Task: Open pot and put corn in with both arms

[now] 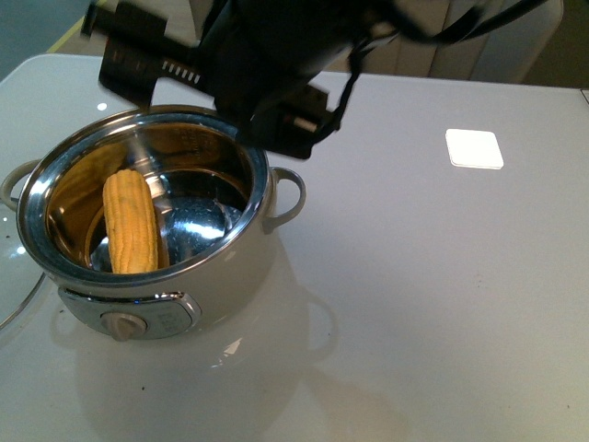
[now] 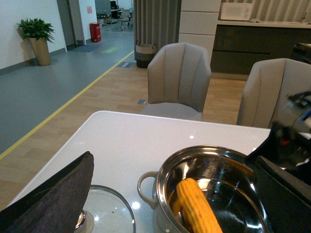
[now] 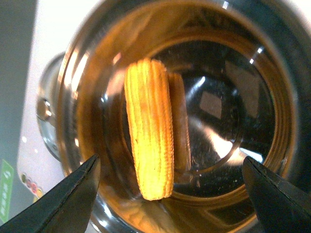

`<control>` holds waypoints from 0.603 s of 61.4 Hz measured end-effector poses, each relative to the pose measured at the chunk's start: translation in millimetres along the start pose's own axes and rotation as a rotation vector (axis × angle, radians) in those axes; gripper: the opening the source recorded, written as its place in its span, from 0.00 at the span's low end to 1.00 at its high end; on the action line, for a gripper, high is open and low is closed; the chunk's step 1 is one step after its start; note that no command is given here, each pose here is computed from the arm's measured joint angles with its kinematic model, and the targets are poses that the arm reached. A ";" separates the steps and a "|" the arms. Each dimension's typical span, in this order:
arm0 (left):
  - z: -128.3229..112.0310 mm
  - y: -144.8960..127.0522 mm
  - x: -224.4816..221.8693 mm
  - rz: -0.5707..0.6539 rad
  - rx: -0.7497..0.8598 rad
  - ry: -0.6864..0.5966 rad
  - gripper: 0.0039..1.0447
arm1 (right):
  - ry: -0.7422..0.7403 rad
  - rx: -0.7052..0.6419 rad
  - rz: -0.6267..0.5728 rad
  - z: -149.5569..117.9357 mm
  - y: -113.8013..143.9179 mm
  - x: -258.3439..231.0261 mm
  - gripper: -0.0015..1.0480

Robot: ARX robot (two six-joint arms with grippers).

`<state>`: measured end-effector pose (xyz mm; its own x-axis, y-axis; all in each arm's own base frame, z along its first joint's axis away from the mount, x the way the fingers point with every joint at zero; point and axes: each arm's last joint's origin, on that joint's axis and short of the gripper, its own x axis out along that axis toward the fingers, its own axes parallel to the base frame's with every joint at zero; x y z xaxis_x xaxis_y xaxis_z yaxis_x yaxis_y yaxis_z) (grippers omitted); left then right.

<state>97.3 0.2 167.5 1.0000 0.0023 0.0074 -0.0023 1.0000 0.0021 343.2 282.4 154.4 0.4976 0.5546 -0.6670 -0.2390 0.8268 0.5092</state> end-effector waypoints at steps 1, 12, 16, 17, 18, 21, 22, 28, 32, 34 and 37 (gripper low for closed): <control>0.0 0.0 0.0 0.000 0.000 0.000 0.94 | -0.018 0.006 0.010 3.6 -0.8 -7.4 0.82; 0.0 0.0 0.0 0.000 0.000 0.000 0.94 | -0.155 0.037 0.043 22.1 -17.6 -70.4 0.85; 0.0 0.0 0.0 0.000 0.000 0.000 0.94 | -0.191 0.041 0.031 21.1 -30.4 -93.7 0.85; 0.0 0.0 0.0 0.000 0.000 0.000 0.94 | -0.195 0.042 0.029 20.6 -32.6 -97.0 0.85; 0.0 0.0 0.0 0.000 0.000 0.000 0.94 | -0.204 0.042 0.023 19.5 -36.7 -103.1 0.85; 0.0 0.0 0.0 0.000 0.000 0.000 0.94 | -0.225 0.043 0.007 16.4 -48.7 -120.0 0.86; 0.0 0.0 0.0 0.000 0.000 0.000 0.94 | -0.228 0.041 0.003 15.4 -51.2 -123.3 0.86; 0.0 0.0 0.0 0.000 0.000 0.000 0.94 | -0.287 0.036 -0.065 3.2 -84.2 -166.0 0.88; 0.0 0.0 0.0 0.000 0.000 0.000 0.94 | -0.314 0.032 -0.113 -4.3 -100.2 -186.3 0.88; 0.0 0.0 0.0 0.000 0.000 0.000 0.94 | -0.327 0.030 -0.141 -10.4 -109.4 -197.9 0.88; 0.0 0.0 0.0 0.000 0.000 0.000 0.94 | -0.334 0.024 -0.167 -17.1 -116.9 -208.0 0.88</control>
<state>97.3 0.2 167.5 1.0000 0.0023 0.0074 -0.0023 1.0000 0.0021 253.4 72.0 224.3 0.7738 0.3474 -0.5297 -0.1134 0.8987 0.4237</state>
